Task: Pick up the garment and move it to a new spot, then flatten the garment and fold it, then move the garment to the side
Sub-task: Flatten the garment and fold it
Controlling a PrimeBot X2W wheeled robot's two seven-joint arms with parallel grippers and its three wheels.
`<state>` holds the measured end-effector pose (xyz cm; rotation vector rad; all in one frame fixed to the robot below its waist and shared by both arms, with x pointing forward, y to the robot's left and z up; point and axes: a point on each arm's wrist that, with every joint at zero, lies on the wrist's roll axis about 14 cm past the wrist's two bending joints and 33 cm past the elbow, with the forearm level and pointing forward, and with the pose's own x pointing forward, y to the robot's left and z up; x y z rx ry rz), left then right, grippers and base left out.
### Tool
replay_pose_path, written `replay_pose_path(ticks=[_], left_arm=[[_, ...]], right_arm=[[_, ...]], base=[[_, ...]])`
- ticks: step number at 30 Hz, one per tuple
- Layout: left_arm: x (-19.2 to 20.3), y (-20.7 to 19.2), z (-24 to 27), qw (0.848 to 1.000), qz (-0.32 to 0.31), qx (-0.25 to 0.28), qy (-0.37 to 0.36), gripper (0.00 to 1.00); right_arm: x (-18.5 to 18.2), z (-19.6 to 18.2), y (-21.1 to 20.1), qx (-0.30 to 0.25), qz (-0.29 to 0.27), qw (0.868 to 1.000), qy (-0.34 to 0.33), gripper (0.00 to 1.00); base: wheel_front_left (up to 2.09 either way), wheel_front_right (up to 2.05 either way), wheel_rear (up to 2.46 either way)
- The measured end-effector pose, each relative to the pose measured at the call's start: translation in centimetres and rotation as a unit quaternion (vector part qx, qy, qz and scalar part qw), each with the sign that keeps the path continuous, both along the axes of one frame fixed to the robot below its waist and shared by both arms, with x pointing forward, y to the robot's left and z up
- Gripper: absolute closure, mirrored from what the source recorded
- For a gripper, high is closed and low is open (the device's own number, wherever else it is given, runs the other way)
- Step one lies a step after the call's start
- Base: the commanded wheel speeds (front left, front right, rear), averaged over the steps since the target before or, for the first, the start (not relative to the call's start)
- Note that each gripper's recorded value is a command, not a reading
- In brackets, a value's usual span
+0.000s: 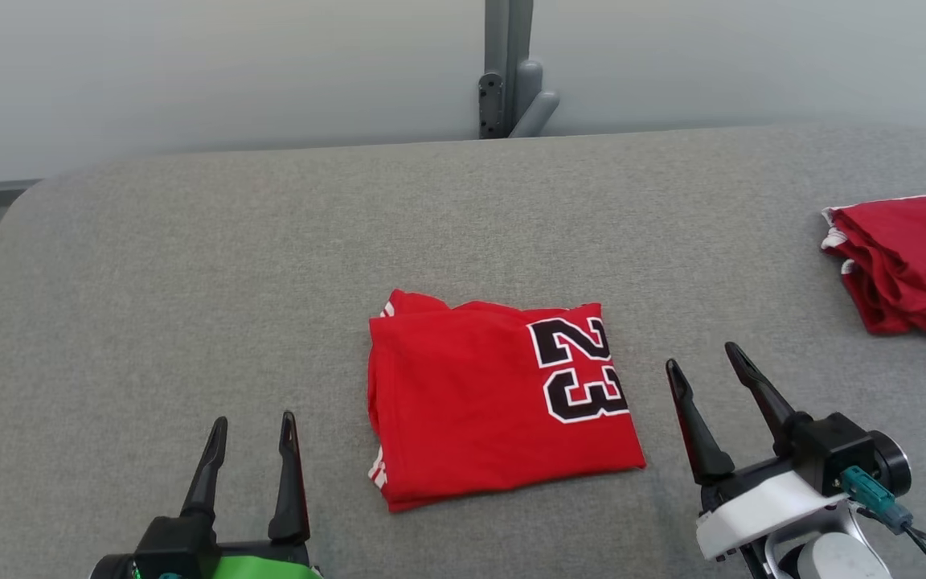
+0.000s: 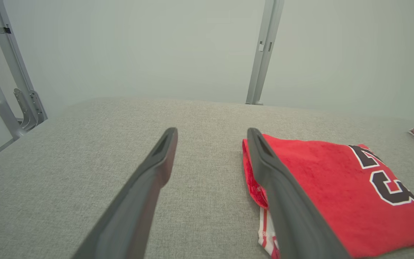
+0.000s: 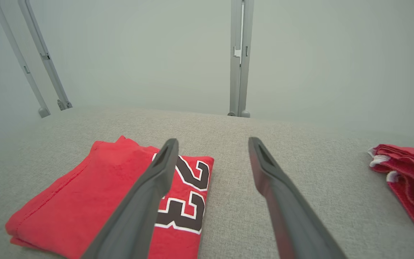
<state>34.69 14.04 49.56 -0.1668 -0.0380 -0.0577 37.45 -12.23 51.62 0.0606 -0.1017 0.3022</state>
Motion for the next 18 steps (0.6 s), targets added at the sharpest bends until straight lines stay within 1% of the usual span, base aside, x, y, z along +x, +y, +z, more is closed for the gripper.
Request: replay_pose_path(ticks=[8, 13, 18], left_arm=[[-1.1, -1.3, 1.4, 0.999, -0.024, 0.012, -0.023, 0.00], [-2.1, -1.7, 1.4, 0.999, -0.031, 0.018, -0.025, 0.00], [-2.9, -1.5, 0.8, 0.999, -0.029, 0.020, -0.017, 0.00]], right_arm=[[-3.4, 0.7, -3.0, 0.016, -0.055, 0.998, -0.011, 0.00], [-5.0, 0.7, -3.4, 0.025, -0.064, 0.998, -0.012, 0.00], [-5.7, 0.5, -3.2, 0.027, -0.062, 0.998, -0.010, 0.00]], base=[[0.00, 0.00, 0.00], [0.00, 0.00, 0.00], [0.00, 0.00, 0.00]])
